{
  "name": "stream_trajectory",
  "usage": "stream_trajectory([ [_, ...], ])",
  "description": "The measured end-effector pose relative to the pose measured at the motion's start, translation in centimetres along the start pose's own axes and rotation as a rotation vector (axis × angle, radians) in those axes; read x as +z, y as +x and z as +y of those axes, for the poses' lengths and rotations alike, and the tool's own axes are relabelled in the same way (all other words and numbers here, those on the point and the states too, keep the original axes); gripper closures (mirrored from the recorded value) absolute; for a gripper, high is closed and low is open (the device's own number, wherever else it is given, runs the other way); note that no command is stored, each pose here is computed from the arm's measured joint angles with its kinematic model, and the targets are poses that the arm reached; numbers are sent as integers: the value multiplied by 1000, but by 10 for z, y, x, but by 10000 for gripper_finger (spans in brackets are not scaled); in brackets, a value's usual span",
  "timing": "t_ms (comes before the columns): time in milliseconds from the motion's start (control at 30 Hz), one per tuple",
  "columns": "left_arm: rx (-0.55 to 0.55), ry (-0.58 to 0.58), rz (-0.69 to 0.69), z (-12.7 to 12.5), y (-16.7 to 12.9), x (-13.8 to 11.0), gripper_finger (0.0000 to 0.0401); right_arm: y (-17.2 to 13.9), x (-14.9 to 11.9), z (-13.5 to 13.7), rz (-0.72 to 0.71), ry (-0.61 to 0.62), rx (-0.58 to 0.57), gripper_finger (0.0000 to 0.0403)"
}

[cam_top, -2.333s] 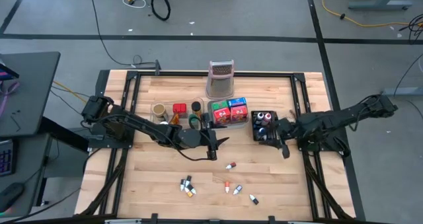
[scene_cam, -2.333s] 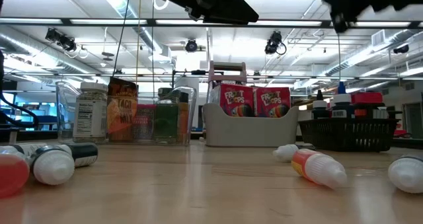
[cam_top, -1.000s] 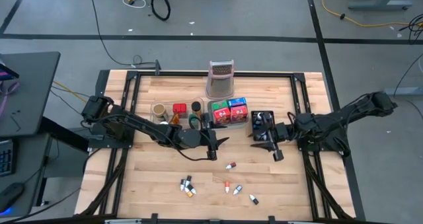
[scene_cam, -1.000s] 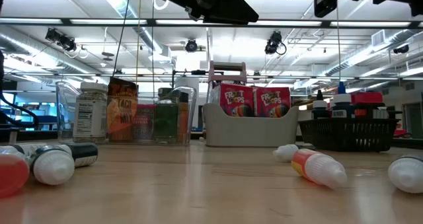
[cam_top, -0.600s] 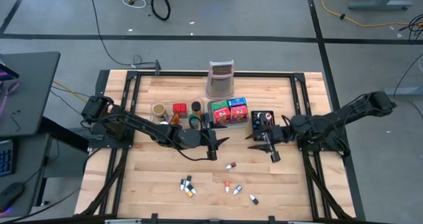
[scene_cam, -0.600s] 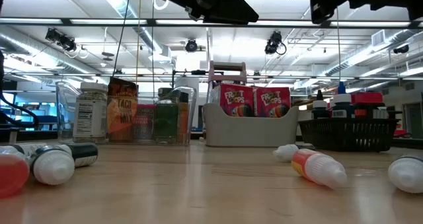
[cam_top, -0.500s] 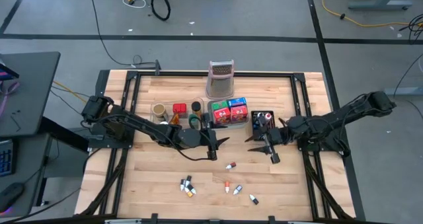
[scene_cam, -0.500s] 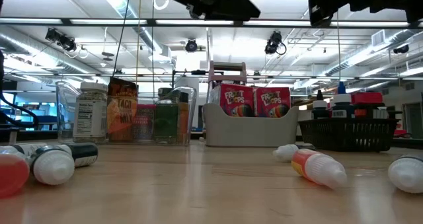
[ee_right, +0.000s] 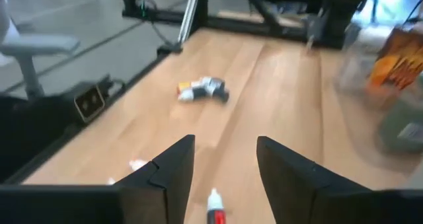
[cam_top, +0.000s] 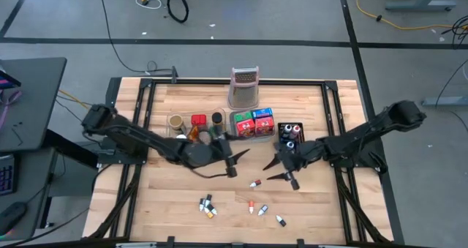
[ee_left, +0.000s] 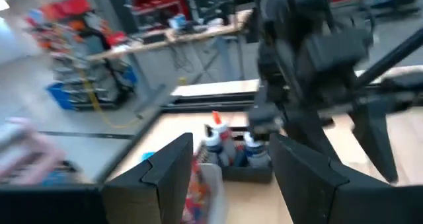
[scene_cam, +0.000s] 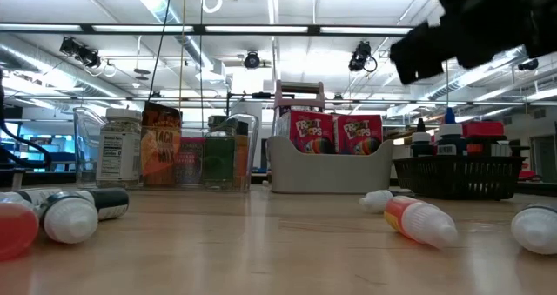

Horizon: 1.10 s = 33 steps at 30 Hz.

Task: Pick & Place Kitchen Items
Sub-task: Put the top small red food coloring bottle into the black basket

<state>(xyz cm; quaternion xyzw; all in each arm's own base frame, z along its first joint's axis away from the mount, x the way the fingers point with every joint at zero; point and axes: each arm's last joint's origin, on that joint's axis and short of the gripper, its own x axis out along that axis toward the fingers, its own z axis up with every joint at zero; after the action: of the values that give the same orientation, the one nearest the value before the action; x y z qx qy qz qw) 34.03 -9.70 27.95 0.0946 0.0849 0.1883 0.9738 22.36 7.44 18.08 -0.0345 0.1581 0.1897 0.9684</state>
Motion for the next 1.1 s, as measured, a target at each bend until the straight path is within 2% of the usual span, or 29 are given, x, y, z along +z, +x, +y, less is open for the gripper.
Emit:
stream_trajectory([
  [67, 43, 12, 2, 1, -18, 10, 191, 7, -8, 2, 35, -1, 10, 217],
  [167, 50, -4, 0, 4, -47, 25, 191, 19, -17, 4, 63, -1, 21, 201],
  [367, -67, 54, 102, 15, -93, 30, 191, 52, -19, 4, 148, 42, 24, 173],
  [433, -118, 28, 144, 18, -102, 27, 191, 64, -21, 3, 214, 57, 23, 169],
  [567, -201, -39, 198, 15, -108, 9, 191, 84, -26, 2, 351, 76, -14, 167],
  [700, -265, -22, 240, 8, -107, -16, 191, 93, -27, 1, 458, 86, -17, 167],
  [933, -273, -67, 112, 4, -104, -43, 191, 97, -36, 0, 530, 82, -45, 168],
  [1100, -275, -92, 82, 4, -105, -53, 191, 99, -43, 0, 556, 80, -50, 192],
])
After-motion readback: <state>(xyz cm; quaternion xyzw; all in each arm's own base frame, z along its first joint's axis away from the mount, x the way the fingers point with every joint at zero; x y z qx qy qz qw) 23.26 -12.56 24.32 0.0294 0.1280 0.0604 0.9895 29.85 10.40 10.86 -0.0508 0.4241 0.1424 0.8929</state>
